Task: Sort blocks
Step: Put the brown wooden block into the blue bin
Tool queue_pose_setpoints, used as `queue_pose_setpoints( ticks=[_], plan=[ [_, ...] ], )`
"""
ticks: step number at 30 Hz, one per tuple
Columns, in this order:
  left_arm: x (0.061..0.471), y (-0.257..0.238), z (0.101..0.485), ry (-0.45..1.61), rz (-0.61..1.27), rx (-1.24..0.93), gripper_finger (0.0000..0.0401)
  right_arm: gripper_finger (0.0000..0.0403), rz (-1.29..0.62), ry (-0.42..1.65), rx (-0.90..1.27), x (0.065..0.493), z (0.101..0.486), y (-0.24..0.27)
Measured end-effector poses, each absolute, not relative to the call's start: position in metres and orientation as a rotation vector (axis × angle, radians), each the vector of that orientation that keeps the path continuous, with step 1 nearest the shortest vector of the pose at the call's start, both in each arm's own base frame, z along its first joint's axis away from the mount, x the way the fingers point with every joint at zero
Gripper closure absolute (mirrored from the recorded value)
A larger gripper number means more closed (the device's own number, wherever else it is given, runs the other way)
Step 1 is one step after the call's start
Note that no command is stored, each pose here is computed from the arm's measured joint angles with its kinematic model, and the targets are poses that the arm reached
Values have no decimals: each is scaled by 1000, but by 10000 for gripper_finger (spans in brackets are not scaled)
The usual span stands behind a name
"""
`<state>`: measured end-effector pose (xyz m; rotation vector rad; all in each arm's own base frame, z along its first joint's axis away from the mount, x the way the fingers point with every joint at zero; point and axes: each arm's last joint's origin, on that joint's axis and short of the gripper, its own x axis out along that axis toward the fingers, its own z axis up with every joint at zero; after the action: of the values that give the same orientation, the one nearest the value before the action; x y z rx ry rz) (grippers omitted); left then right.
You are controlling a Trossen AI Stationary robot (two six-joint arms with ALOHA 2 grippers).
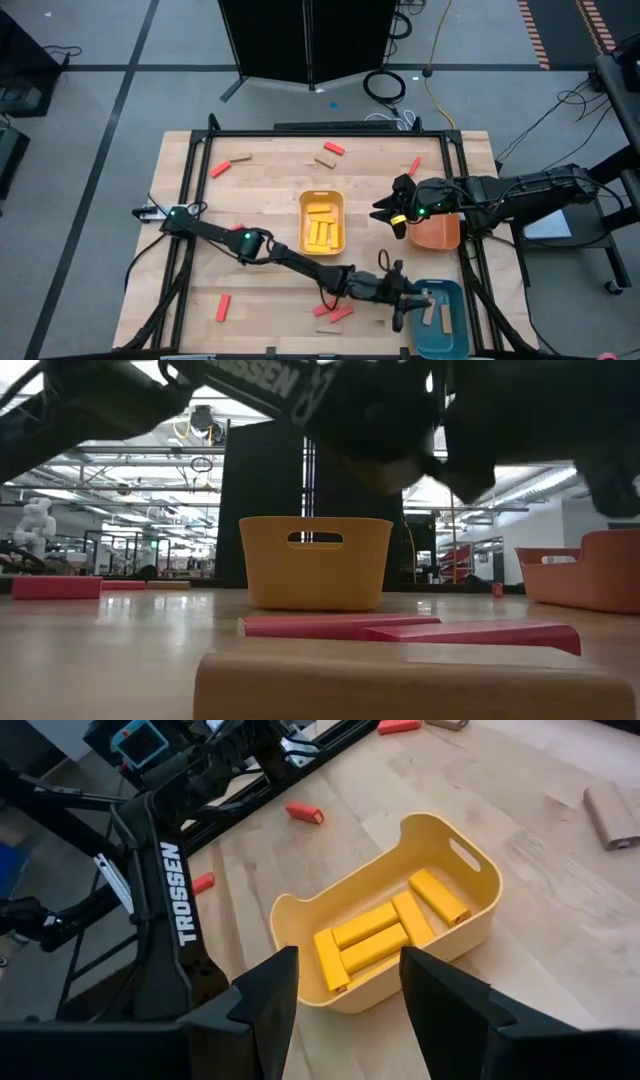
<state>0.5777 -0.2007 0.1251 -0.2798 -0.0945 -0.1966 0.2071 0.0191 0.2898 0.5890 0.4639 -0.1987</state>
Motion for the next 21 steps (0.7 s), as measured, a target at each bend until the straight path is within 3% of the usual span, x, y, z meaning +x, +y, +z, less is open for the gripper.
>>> queue_pose_setpoints(
  ticks=[8, 21],
  plan=[
    [578, -201, 119, -43, -265, -263, 304, 234, -219, 459, 559, 207, 290, 14],
    [572, -219, 118, -46, -294, -165, 197, 234, -256, 449, 549, 208, 290, 5]
  ],
)
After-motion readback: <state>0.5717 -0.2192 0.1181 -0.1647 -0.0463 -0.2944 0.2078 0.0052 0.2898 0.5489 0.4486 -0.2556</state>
